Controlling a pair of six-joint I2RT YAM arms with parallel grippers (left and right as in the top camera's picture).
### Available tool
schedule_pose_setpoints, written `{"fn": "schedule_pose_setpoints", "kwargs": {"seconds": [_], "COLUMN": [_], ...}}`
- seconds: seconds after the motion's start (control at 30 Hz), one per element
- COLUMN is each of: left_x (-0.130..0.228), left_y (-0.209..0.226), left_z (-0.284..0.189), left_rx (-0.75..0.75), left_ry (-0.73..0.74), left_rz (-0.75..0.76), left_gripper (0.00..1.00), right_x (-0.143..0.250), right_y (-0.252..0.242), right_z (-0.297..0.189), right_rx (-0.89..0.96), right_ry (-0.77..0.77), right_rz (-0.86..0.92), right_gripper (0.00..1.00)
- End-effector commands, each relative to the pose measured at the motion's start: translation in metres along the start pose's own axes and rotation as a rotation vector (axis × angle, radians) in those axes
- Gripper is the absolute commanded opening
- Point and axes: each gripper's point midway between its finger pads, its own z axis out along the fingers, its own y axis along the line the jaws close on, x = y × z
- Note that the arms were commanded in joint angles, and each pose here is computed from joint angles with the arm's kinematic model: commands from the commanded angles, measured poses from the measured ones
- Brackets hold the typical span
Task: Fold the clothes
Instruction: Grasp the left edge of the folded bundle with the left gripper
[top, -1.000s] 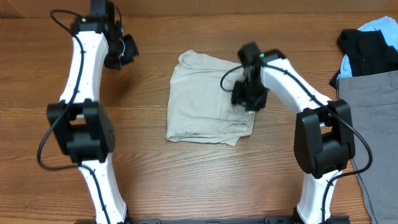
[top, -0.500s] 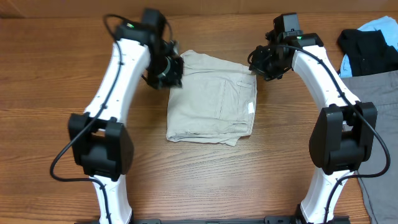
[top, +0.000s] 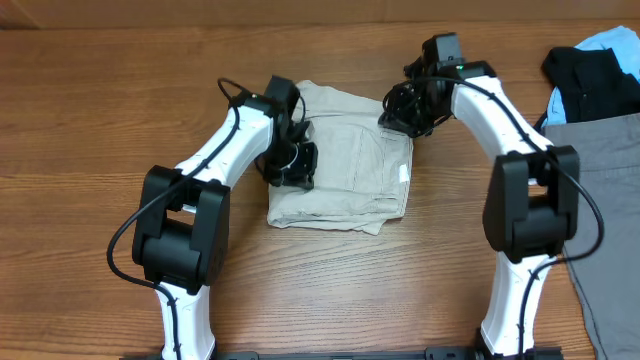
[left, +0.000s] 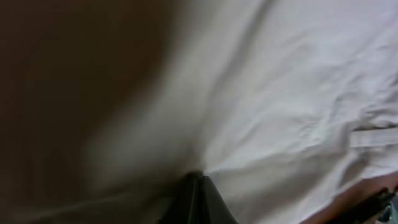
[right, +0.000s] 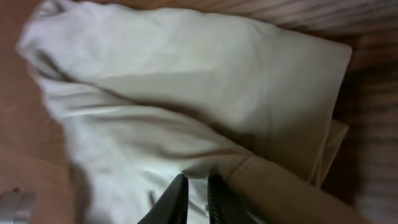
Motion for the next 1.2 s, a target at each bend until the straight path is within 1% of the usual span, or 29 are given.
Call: {"fn": "schedule_pose_setpoints", "kwargs": {"seconds": [0.0,0.03,0.13,0.2,0.27,0.33,0.37,0.43,0.47,0.5,0.53,0.57,0.63,0.67,0.7,0.73,0.77,0.8,0.87,0.9,0.93,0.97,1.0,1.1,1.17], "left_x": [0.015,0.018,0.026,0.028,0.023,0.015,0.01,0.007,0.002,0.0,-0.005,-0.008,-0.016,-0.018,-0.019,-0.022,-0.024,-0.027,-0.031,-0.033,-0.037,-0.039,-0.042,-0.047,-0.051], "left_y": [0.022,0.031,0.047,0.053,0.054,0.052,0.048,0.043,0.036,0.031,0.022,0.016,-0.003,-0.008,-0.01,-0.007,0.0,0.017,0.031,0.034,0.039,0.04,0.043,0.059,0.062], "left_z": [0.014,0.016,0.021,0.023,0.024,0.021,0.016,0.008,-0.003,-0.01,-0.025,-0.036,-0.07,-0.082,-0.092,-0.105,-0.114,-0.123,-0.126,-0.126,-0.124,-0.122,-0.119,-0.107,-0.096], "left_rx": [-0.04,-0.073,-0.115,-0.12,-0.114,-0.105,-0.1,-0.095,-0.088,-0.083,-0.073,-0.065,-0.04,-0.038,-0.042,-0.07,-0.104,-0.154,-0.145,-0.13,-0.077,-0.045,-0.008,0.024,0.039], "left_ry": [0.049,0.057,0.073,0.078,0.057,0.028,0.012,-0.005,-0.032,-0.05,-0.092,-0.124,-0.232,-0.271,-0.304,-0.35,-0.38,-0.405,-0.405,-0.402,-0.388,-0.381,-0.367,-0.336,-0.317], "left_rz": [-0.056,-0.068,-0.091,-0.102,-0.1,-0.089,-0.074,-0.053,-0.022,-0.008,0.015,0.03,0.084,0.101,0.111,0.112,0.103,0.066,0.032,0.031,0.047,0.055,0.057,0.04,0.08], "left_gripper": [0.04,0.04,0.04,0.04,0.04,0.04,0.04,0.04,0.04,0.04,0.04,0.04,0.04,0.05,0.21,0.47,0.53,0.52,0.66,0.72,0.81,0.85,0.88,0.89,0.92], "right_x": [-0.006,-0.009,-0.013,-0.014,-0.016,-0.02,-0.024,-0.031,-0.038,-0.043,-0.051,-0.055,-0.063,-0.064,-0.062,-0.058,-0.053,-0.04,-0.027,-0.028,-0.025,-0.022,-0.019,-0.006,0.008], "right_y": [-0.021,-0.036,-0.052,-0.056,-0.055,-0.051,-0.047,-0.039,-0.031,-0.026,-0.016,-0.013,0.0,0.004,0.013,0.019,0.023,0.025,0.025,0.028,0.036,0.041,0.048,0.069,0.087], "right_z": [0.017,0.02,0.017,0.015,0.015,0.011,0.007,-0.005,-0.018,-0.026,-0.049,-0.062,-0.105,-0.12,-0.139,-0.152,-0.162,-0.177,-0.187,-0.19,-0.199,-0.203,-0.212,-0.238,-0.266], "right_rx": [0.069,0.133,0.191,0.197,0.196,0.19,0.188,0.186,0.191,0.196,0.224,0.246,0.315,0.33,0.332,0.328,0.33,0.342,0.36,0.355,0.343,0.337,0.327,0.293,0.253], "right_ry": [-0.003,-0.013,-0.031,-0.034,-0.039,-0.051,-0.058,-0.072,-0.088,-0.1,-0.13,-0.15,-0.212,-0.23,-0.246,-0.249,-0.246,-0.221,-0.199,-0.207,-0.225,-0.238,-0.257,-0.314,-0.37], "right_rz": [0.011,0.026,0.041,0.048,0.046,0.04,0.038,0.034,0.029,0.025,0.021,0.02,0.009,0.006,0.002,0.002,0.003,0.012,0.019,0.007,-0.004,-0.01,-0.022,-0.059,-0.094], "right_gripper": [0.15,0.15,0.15,0.13,0.13,0.15,0.19,0.23,0.32,0.33,0.34,0.37,0.67,0.8,0.98,1.0,1.0,1.0,1.0,1.0,1.0,1.0,1.0,1.0,1.0]}}
